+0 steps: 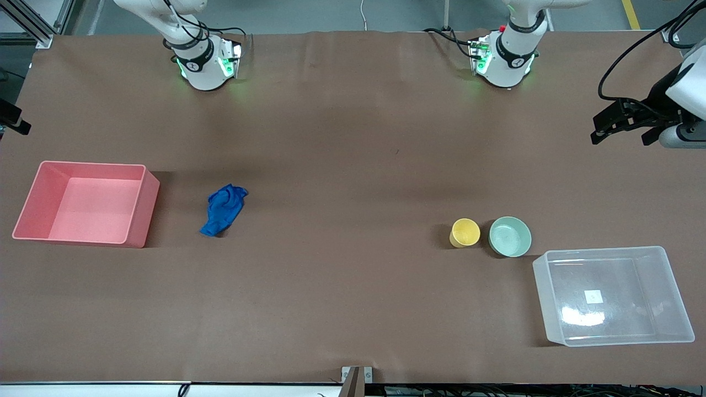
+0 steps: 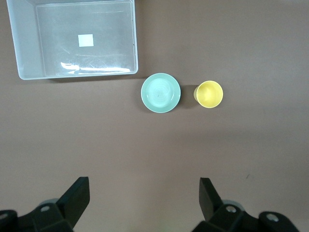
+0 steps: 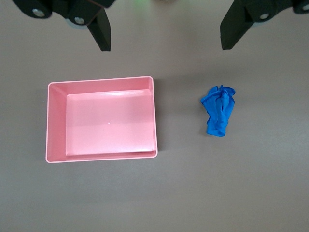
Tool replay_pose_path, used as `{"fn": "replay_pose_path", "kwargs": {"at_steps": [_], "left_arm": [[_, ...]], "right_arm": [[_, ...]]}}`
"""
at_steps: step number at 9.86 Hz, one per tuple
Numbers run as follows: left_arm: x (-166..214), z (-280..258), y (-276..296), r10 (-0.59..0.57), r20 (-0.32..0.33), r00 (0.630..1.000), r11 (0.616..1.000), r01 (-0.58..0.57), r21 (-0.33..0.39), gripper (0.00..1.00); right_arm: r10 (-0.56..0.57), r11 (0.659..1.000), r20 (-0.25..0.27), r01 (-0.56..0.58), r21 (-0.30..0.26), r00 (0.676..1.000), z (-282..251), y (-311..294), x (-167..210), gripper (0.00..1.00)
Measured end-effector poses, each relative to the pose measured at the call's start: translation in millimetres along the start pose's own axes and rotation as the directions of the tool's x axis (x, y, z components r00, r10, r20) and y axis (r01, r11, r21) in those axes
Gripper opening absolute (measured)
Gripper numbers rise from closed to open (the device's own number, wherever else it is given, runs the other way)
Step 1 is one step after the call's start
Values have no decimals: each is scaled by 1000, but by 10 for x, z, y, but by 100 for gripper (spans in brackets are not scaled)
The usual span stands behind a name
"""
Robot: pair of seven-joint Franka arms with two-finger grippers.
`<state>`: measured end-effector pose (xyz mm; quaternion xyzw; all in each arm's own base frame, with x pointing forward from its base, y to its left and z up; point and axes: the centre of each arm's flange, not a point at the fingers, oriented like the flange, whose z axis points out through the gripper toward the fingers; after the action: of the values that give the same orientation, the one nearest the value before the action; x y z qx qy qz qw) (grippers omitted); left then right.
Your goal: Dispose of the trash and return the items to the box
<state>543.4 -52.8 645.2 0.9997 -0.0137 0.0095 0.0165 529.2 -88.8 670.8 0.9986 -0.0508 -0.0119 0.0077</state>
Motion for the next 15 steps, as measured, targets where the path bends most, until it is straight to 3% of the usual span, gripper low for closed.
{"fn": "replay_pose_path", "kwargs": {"at_steps": [6, 10, 12, 15], "left_arm": [[22, 22, -22, -4, 0, 1000, 1000, 4, 0, 100], [274, 362, -125, -21, 6, 1000, 1000, 21, -4, 99], [444, 818, -234, -40, 17, 999, 999, 40, -5, 99], [523, 1849, -305, -53, 4, 999, 999, 53, -7, 98]], "right_arm": [[0, 1000, 0, 0, 0, 1000, 0, 0, 0, 100], [-14, 1000, 11, 14, 1, 1000, 79, -75, 22, 100], [-6, 1000, 22, 6, -2, 1000, 459, -540, 161, 100], [38, 999, 35, -38, -2, 999, 1795, -1592, 354, 100]]}}
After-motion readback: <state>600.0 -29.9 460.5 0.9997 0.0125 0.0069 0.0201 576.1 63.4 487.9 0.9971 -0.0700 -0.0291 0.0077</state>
